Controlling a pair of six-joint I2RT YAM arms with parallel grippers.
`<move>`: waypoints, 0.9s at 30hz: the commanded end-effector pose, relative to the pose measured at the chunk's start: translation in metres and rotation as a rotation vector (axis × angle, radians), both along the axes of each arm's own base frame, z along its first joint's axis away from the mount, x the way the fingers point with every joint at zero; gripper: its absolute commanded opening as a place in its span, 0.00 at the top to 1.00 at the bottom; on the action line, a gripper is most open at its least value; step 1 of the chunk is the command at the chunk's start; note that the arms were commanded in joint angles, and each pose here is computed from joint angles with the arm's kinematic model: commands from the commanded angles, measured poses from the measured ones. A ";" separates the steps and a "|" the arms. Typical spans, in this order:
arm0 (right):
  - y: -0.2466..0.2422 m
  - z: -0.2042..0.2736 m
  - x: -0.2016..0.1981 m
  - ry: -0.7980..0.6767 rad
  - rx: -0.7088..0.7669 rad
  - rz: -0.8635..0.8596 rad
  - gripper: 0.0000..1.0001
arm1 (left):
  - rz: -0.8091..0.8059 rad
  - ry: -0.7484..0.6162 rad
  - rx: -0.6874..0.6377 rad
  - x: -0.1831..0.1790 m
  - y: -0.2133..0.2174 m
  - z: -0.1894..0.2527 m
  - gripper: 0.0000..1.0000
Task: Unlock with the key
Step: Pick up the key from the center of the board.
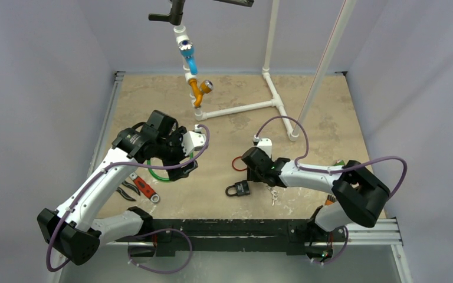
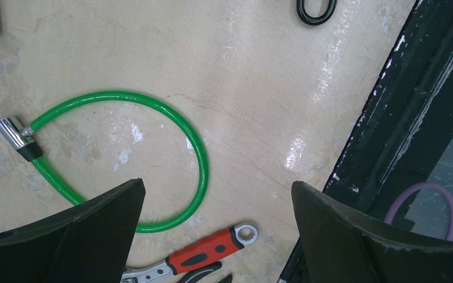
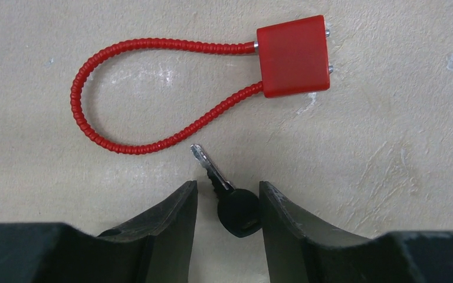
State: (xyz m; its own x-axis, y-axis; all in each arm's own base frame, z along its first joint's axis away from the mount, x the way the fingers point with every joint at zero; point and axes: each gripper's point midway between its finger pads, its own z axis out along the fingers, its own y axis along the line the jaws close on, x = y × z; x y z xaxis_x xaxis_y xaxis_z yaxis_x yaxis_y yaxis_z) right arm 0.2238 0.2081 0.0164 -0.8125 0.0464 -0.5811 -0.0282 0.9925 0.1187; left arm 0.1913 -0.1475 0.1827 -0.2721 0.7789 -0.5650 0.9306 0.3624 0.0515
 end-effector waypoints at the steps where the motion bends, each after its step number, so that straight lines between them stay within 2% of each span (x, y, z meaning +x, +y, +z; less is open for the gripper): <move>1: -0.021 -0.032 -0.043 0.159 -0.131 -0.004 0.58 | -0.005 -0.036 -0.023 0.006 -0.005 0.008 0.04; 5: -0.020 -0.035 -0.045 0.160 -0.157 -0.002 0.62 | -0.002 -0.037 -0.017 0.005 -0.004 0.008 0.04; 9: -0.021 -0.039 -0.046 0.164 -0.199 -0.008 0.83 | 0.000 -0.042 -0.021 0.004 -0.003 0.009 0.04; 14: -0.020 -0.036 -0.045 0.149 -0.229 -0.007 1.00 | -0.002 -0.047 -0.025 0.003 -0.003 0.011 0.03; 20: -0.008 -0.007 -0.034 0.073 -0.156 0.016 1.00 | -0.009 -0.038 -0.026 0.001 -0.003 0.010 0.04; 27: 0.018 0.059 -0.014 -0.062 -0.036 0.101 1.00 | -0.053 -0.016 -0.058 -0.007 -0.009 0.017 0.04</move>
